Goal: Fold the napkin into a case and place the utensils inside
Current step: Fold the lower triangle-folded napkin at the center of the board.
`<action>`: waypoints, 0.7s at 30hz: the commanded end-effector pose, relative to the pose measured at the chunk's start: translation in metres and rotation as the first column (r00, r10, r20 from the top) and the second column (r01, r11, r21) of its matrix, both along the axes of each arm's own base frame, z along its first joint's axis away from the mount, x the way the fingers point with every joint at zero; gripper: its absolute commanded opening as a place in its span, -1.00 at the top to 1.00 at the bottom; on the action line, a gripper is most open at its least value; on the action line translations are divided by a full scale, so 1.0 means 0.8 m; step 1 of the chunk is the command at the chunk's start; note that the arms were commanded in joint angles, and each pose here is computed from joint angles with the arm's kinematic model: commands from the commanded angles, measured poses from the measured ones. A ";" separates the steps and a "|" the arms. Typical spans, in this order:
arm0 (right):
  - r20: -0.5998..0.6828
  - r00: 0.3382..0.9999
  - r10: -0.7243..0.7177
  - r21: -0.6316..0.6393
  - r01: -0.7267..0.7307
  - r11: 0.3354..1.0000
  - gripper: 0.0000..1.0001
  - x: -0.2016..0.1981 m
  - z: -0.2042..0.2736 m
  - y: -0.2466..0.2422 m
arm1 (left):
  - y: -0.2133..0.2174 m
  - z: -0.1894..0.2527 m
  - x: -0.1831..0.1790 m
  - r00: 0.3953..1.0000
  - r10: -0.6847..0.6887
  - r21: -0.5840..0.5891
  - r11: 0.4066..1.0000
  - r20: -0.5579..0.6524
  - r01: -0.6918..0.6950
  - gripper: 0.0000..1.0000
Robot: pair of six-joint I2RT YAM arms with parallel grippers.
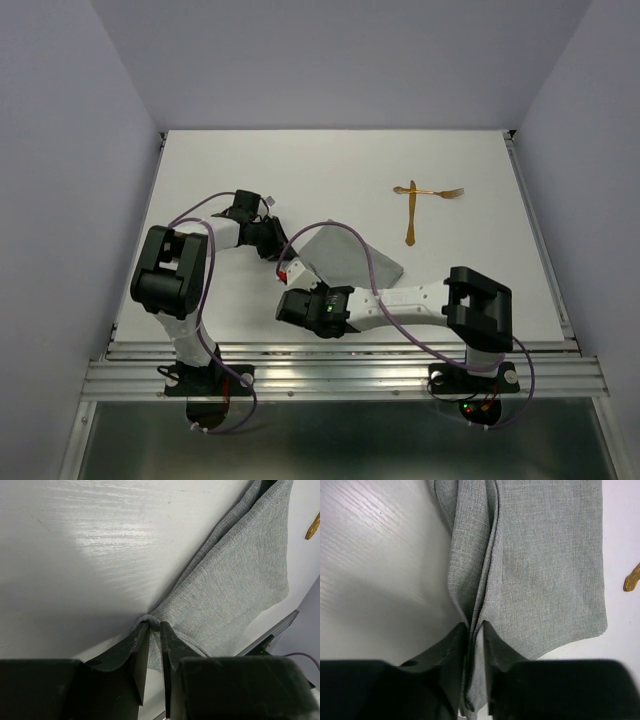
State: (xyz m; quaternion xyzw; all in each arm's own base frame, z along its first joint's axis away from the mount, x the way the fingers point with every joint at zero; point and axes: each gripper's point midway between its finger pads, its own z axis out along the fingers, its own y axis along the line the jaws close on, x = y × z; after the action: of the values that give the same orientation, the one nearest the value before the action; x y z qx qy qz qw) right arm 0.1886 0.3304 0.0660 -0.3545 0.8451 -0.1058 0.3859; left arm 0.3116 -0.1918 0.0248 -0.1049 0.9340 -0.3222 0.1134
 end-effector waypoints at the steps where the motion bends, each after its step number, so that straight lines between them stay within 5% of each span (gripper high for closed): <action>1: 0.068 0.997 -0.034 0.114 0.026 0.993 0.76 0.008 0.039 0.006 | 0.010 -0.020 -0.004 1.000 0.000 0.067 0.998 -0.027 0.002 0.46; 5: 0.027 0.999 -0.031 0.196 0.025 0.980 0.99 0.003 0.044 0.009 | 0.010 -0.018 -0.003 1.000 -0.001 0.069 0.998 -0.021 0.003 0.46; 21: -0.258 0.960 0.106 0.488 0.035 0.872 0.99 0.019 0.047 -0.002 | 0.012 -0.010 0.000 1.000 -0.001 0.081 0.997 -0.002 0.001 0.46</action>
State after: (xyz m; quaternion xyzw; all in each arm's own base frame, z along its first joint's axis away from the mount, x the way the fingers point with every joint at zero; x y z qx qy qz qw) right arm 0.2130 0.3091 0.0961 -0.2551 0.8909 0.0878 0.3653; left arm 0.3118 -0.1919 0.0248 -0.1048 0.9342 -0.3216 0.1129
